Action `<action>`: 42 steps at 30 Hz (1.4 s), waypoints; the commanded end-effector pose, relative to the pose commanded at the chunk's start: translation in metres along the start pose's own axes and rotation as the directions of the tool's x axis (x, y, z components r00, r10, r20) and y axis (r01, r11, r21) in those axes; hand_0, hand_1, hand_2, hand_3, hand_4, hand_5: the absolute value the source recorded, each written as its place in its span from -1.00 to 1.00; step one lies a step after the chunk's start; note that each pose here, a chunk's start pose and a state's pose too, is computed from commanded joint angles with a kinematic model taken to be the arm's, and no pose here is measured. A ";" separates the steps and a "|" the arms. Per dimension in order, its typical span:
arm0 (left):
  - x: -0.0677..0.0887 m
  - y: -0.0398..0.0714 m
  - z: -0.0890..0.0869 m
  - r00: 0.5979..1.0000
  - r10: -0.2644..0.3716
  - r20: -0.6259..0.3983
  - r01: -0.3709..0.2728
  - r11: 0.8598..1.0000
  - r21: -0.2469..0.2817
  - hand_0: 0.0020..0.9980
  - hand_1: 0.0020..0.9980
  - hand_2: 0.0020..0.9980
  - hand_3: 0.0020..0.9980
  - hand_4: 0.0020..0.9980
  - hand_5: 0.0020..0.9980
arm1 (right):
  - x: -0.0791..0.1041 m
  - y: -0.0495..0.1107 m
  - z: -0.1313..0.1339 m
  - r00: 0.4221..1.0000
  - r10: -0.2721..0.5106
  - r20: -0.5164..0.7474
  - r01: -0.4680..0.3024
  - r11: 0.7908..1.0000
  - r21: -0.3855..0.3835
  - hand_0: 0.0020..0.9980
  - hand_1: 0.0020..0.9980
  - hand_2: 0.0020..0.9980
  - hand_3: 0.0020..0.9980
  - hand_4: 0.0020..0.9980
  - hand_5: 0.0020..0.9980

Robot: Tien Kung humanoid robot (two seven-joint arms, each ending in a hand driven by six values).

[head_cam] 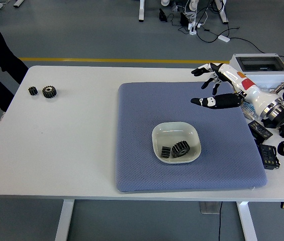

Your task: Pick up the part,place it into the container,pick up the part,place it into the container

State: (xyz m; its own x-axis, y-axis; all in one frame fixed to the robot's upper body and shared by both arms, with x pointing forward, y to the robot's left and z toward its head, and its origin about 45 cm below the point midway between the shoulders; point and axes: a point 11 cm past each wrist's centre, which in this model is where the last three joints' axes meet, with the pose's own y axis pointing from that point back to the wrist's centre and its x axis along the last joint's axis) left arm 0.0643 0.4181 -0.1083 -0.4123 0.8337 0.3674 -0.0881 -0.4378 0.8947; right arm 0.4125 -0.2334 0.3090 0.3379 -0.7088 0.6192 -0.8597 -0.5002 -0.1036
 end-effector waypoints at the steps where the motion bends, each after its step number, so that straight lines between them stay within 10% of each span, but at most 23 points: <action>1: 0.000 0.000 0.000 1.000 0.000 -0.001 0.000 1.000 0.000 0.56 0.53 0.55 0.14 0.36 0.19 | -0.001 0.003 0.000 0.998 0.003 0.056 -0.003 1.000 0.008 0.55 0.56 0.72 0.73 1.00 0.49; 10: -0.001 0.000 0.004 1.000 -0.002 0.001 0.002 1.000 -0.012 0.56 0.53 0.55 0.14 0.36 0.19 | 0.012 0.023 0.011 0.865 0.127 0.486 -0.137 0.990 -0.015 0.73 0.69 0.77 0.78 1.00 0.79; 21: -0.002 0.000 0.007 1.000 -0.005 0.007 0.006 1.000 -0.024 0.56 0.53 0.55 0.14 0.36 0.20 | 0.024 0.060 0.041 0.415 0.281 0.866 -0.322 0.935 -0.149 0.83 0.73 0.80 0.89 1.00 0.91; 42: 0.010 -0.001 -0.009 0.994 0.028 0.108 -0.029 1.000 0.006 0.55 0.52 0.56 0.13 0.36 0.20 | -0.010 0.118 0.092 0.327 0.434 0.840 -0.339 0.883 -0.324 0.83 0.73 0.79 0.84 1.00 0.98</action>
State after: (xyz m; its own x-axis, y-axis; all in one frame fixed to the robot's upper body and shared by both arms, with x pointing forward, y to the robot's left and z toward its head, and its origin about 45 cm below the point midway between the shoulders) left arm 0.0522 0.4241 -0.1078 -0.3147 0.8523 0.4178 -0.0707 -0.4600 0.8851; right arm 0.3429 -0.3318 0.2190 0.0595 -0.8662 -0.4962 -0.9980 -0.0403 -0.0493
